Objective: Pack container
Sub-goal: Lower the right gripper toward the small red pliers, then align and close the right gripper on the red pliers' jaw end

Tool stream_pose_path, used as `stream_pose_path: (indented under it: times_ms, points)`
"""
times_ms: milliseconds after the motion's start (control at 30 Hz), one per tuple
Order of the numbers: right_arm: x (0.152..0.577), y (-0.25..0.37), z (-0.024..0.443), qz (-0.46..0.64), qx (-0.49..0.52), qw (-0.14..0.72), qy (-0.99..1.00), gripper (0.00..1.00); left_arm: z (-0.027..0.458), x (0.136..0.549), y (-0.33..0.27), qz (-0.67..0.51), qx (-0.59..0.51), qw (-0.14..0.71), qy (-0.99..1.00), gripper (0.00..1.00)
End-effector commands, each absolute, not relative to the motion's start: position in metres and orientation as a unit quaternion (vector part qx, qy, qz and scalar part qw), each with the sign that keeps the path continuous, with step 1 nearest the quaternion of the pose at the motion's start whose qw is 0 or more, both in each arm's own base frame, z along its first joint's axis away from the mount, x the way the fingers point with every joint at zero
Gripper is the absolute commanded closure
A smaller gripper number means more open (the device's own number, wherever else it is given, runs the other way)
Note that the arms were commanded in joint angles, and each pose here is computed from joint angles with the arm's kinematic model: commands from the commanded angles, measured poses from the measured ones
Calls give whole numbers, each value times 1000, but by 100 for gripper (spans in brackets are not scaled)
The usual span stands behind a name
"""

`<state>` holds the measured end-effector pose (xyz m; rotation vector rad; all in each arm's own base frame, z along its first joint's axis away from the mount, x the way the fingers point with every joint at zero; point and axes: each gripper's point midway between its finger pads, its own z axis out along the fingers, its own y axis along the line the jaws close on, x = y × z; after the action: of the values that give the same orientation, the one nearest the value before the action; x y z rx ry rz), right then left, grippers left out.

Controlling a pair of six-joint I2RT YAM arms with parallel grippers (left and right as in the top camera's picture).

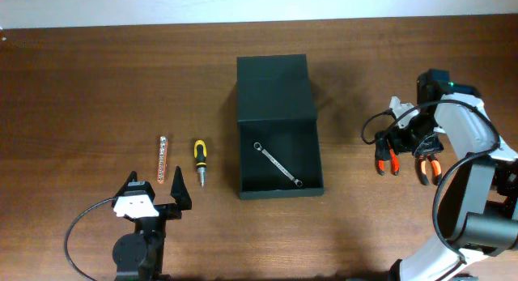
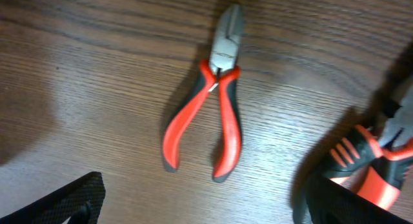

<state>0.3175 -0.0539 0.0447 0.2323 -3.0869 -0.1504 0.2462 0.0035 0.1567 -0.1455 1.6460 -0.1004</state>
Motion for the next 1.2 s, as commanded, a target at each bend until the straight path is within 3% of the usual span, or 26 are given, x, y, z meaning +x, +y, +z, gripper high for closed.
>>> stream_pose_path:
  times_ms: [0,900,1167]
  points:
    - [320,-55,46,-57,82,12,-995,1,155,246,1,-43,-55,675,735,1]
    - [330,-61,43,-40,70,-3,-997,1,155,246,1,-43,-55,675,735,1]
    - [328,-49,20,-54,66,28,-996,1,155,246,1,-43,-55,675,735,1]
